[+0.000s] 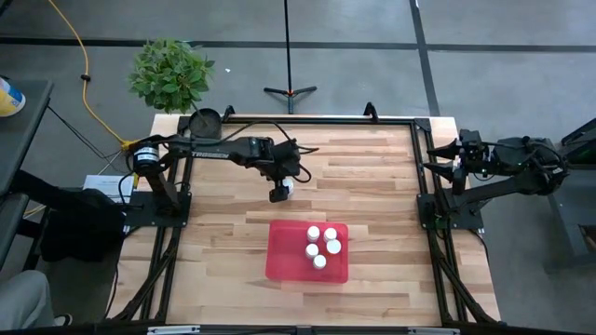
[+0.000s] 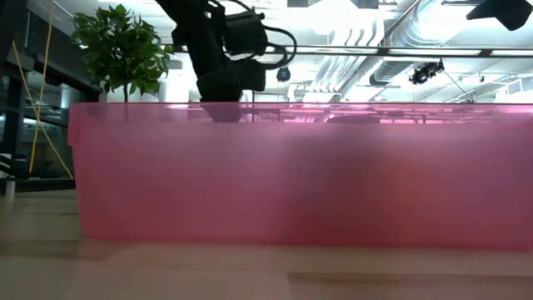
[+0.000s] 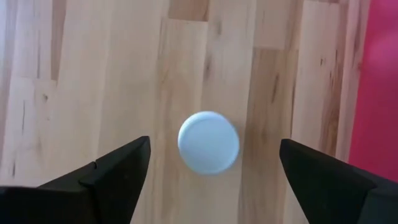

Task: Pick and place pill bottles into a basket
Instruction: Put the white pill bottle into the bin

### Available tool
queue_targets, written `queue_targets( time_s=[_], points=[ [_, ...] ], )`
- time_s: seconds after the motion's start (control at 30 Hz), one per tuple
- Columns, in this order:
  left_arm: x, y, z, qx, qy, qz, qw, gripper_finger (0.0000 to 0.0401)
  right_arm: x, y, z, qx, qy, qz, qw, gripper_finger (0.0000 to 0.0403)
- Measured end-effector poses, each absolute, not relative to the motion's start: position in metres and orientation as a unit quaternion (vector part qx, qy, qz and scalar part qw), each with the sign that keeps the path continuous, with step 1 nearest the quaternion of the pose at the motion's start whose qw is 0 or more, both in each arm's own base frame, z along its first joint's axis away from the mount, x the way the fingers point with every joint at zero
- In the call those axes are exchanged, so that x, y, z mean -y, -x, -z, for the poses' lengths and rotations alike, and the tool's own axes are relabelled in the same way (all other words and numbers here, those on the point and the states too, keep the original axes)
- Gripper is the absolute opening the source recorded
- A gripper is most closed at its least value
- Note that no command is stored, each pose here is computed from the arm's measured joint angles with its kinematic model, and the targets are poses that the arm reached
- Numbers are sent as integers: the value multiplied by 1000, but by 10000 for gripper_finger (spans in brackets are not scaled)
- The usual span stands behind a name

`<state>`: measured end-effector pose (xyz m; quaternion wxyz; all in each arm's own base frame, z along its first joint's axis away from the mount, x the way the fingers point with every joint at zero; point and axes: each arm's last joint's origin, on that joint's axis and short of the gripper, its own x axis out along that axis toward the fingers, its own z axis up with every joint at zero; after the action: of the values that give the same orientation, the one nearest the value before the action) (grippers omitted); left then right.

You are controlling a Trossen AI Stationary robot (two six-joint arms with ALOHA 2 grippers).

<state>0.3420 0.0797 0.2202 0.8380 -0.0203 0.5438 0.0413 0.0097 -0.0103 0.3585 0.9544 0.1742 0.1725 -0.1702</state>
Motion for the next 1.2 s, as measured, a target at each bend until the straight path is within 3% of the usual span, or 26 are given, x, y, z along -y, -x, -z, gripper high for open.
queue_targets(
  time_s=[1.2],
  points=[
    [-84, -358, -187, -556, 31, -36, 830, 397, 10, -8, -356, -187, -174, 172, 952, 226]
  ],
)
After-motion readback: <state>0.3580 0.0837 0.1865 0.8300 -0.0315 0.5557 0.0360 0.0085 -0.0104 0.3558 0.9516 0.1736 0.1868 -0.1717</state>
